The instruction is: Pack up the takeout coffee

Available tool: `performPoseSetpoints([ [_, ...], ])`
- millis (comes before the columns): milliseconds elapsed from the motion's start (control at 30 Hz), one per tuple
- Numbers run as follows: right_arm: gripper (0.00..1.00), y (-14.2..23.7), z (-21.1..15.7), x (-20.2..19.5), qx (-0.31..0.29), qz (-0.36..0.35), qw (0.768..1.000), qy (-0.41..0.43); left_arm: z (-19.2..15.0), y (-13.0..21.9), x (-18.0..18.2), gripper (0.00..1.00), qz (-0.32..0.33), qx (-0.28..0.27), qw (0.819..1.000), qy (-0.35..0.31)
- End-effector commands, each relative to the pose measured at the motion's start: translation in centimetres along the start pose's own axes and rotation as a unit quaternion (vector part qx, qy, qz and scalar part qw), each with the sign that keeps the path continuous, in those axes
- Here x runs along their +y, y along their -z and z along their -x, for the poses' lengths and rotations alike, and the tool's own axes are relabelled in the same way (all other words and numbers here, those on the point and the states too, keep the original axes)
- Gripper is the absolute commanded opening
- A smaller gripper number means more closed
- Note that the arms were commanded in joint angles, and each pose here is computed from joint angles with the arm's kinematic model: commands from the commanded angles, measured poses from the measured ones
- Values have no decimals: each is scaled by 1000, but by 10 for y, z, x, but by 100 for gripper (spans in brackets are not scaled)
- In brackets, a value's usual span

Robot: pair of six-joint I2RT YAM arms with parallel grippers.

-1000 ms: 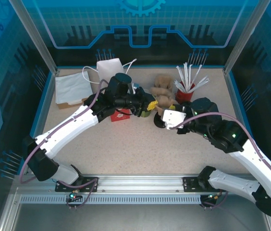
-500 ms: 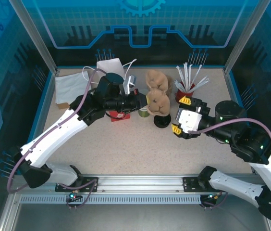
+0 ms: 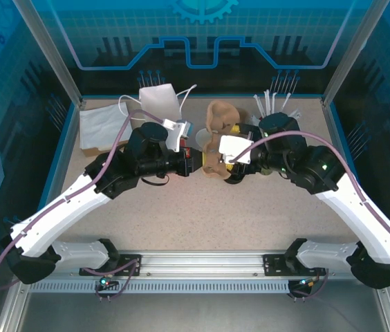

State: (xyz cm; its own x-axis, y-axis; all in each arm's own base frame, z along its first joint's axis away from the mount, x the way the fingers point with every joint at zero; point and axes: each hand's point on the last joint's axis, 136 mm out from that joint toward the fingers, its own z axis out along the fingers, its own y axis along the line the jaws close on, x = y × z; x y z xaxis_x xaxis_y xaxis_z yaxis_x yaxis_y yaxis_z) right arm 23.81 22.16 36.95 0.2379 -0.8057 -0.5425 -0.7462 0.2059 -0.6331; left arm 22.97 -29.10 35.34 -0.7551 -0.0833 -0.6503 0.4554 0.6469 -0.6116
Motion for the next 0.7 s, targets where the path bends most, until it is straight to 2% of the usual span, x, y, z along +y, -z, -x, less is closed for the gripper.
performPoseSetpoints([
  [0, 75, 2, 9, -5, -8, -2, 1000, 8, -2, 2, 1, 2, 7, -6, 999, -31],
  [367, 63, -29, 4, -7, 14, 8, 1000, -8, -4, 1, -6, 2, -11, -3, 999, -38],
  [667, 59, -43, -3, -14, 22, 7, 999, -32, -6, 0, -9, 3, -19, 1, 999, -44],
])
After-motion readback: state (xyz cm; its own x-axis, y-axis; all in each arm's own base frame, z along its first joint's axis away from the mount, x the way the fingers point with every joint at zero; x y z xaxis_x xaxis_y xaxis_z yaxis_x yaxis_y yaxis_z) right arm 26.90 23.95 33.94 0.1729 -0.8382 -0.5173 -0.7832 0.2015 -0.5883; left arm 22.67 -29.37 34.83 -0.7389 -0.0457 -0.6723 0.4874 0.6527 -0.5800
